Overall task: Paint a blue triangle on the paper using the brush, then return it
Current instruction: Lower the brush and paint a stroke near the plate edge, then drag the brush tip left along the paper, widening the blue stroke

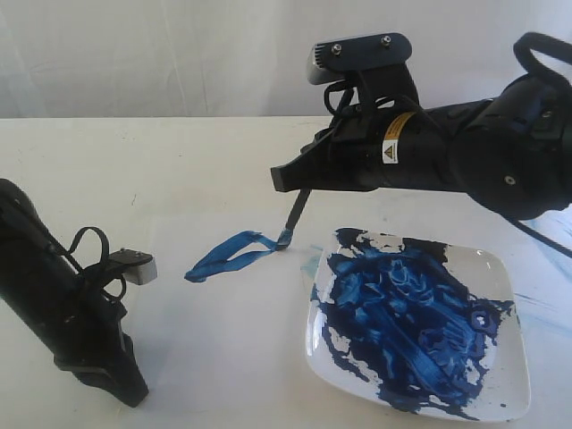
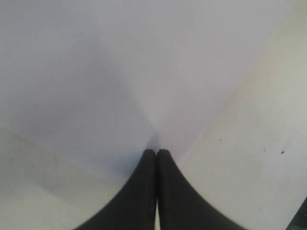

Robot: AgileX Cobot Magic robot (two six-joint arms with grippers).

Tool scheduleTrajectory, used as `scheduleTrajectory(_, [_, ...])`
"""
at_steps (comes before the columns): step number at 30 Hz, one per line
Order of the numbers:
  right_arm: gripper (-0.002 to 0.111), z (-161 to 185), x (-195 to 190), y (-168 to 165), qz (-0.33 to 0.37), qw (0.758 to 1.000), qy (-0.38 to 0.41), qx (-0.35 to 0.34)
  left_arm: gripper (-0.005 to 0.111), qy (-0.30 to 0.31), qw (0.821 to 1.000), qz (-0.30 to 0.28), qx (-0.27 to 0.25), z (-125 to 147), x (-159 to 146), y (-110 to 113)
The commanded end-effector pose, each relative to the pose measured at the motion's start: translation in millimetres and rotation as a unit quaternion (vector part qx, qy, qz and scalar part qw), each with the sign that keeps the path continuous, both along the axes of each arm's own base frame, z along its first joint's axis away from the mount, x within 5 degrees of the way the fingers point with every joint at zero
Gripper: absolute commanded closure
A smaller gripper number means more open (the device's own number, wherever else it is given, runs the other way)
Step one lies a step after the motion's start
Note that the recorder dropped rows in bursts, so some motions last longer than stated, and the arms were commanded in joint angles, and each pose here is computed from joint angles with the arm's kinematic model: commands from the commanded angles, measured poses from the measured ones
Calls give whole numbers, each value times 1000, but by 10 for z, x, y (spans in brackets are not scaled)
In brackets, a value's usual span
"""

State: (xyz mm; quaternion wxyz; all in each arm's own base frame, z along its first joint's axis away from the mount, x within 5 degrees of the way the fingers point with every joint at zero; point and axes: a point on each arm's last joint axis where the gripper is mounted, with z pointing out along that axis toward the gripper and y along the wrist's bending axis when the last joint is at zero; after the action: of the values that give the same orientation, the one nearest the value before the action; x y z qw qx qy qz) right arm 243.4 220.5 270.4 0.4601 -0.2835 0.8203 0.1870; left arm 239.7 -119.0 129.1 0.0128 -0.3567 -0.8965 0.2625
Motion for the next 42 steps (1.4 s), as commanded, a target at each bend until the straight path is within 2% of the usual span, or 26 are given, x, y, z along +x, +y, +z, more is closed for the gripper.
scheduleTrajectory(1, [108, -10, -58, 58, 14, 1000, -1, -2, 107, 7, 1000, -3, -2, -10, -25, -9])
scheduleTrajectory(26, [108, 17, -147, 170, 27, 999, 3, 27, 107, 9, 1000, -4, -3, -9, -28, -9])
scheduleTrajectory(36, [108, 94, -268, 330, 59, 996, -19, 71, 107, 9, 1000, -4, -3, -9, -28, -9])
scheduleTrajectory(42, [108, 96, -279, 340, 52, 995, -5, 85, 107, 9, 1000, -4, -3, -9, -28, -9])
